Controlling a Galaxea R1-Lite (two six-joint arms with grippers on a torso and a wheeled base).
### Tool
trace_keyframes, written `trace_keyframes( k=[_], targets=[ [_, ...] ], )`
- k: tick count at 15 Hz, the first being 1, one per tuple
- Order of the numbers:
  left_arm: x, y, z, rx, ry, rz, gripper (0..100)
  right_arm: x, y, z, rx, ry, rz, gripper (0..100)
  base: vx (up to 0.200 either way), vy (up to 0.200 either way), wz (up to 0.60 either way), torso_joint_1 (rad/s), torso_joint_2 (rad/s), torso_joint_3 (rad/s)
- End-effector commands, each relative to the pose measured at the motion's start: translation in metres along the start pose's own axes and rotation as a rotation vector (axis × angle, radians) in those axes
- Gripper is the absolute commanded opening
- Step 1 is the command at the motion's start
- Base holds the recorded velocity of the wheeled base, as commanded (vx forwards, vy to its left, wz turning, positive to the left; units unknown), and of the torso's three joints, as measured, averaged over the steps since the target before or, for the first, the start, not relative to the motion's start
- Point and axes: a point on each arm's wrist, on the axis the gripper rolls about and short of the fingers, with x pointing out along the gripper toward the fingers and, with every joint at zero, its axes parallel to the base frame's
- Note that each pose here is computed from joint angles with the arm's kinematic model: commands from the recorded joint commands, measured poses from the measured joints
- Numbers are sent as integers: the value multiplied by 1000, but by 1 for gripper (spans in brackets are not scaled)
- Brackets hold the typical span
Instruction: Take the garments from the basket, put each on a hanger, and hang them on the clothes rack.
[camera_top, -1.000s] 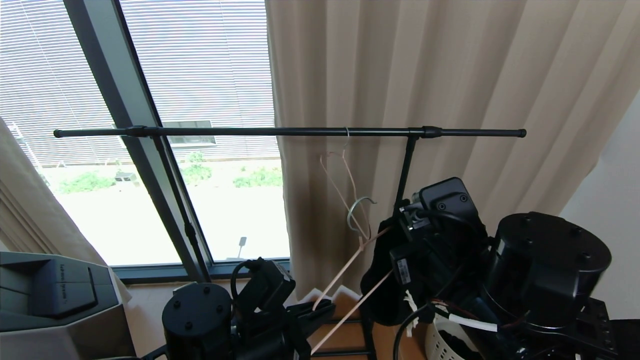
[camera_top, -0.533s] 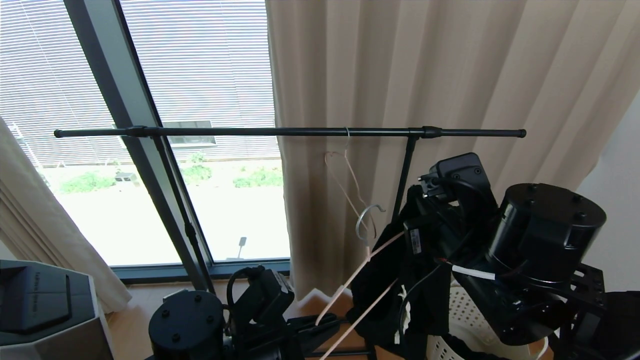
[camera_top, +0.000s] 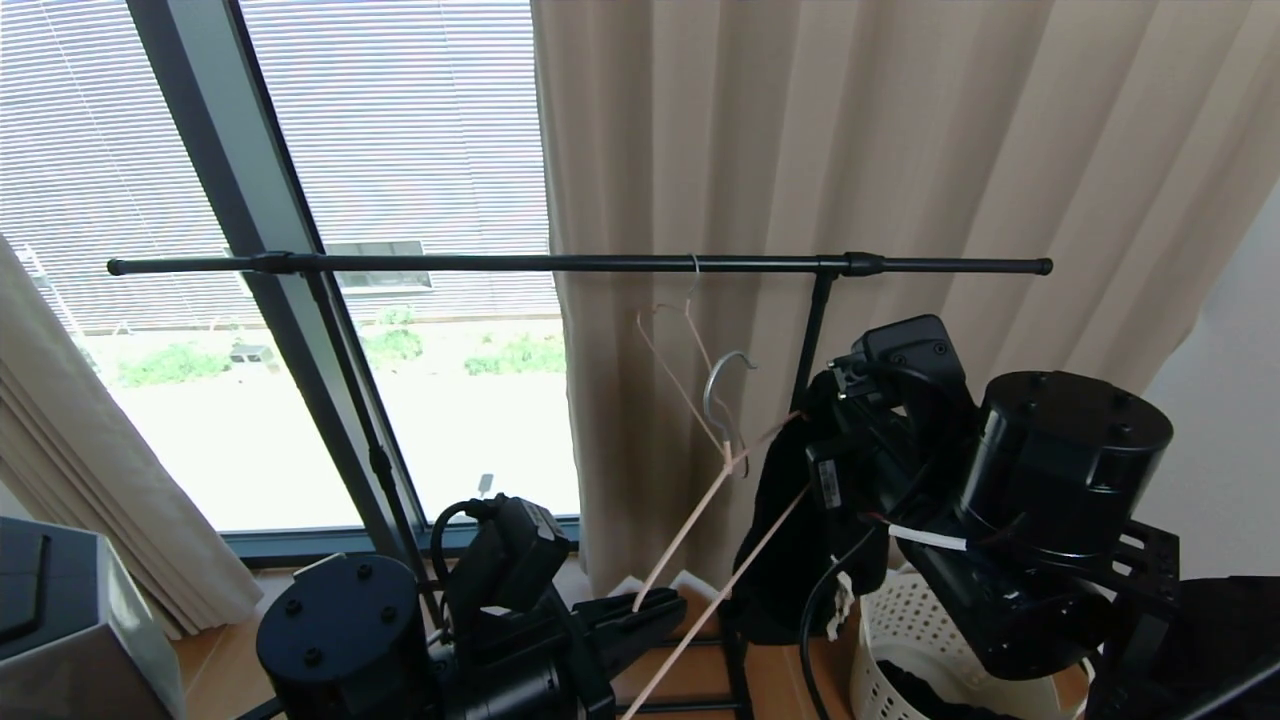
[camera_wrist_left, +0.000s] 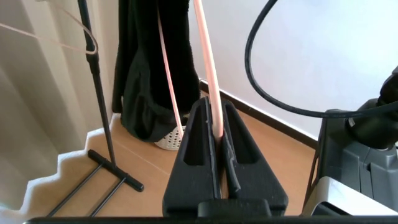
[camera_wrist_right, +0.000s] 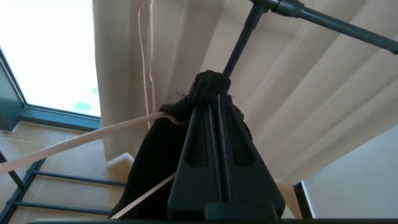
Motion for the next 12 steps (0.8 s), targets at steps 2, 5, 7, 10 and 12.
trace_keyframes(
  k=[2, 5, 7, 10, 12],
  targets=[
    [5, 3, -8, -2, 29, 19, 0, -8, 6, 2, 1, -12, 30, 0, 0, 0, 0, 0, 0, 0],
    [9, 5, -11, -1, 33, 35, 0, -14, 10, 3, -2, -18, 54, 0, 0, 0, 0, 0, 0, 0],
    [11, 7, -19, 8, 63, 38, 0, -21, 11, 8, 10, -35, 72, 0, 0, 0, 0, 0, 0, 0],
    [14, 8, -23, 13, 80, 40, 0, -27, 14, 11, 14, -46, 94, 0, 0, 0, 0, 0, 0, 0],
    [15, 9, -22, 15, 70, 44, 0, -29, 15, 11, 13, -48, 101, 0, 0, 0, 0, 0, 0, 0]
  ],
)
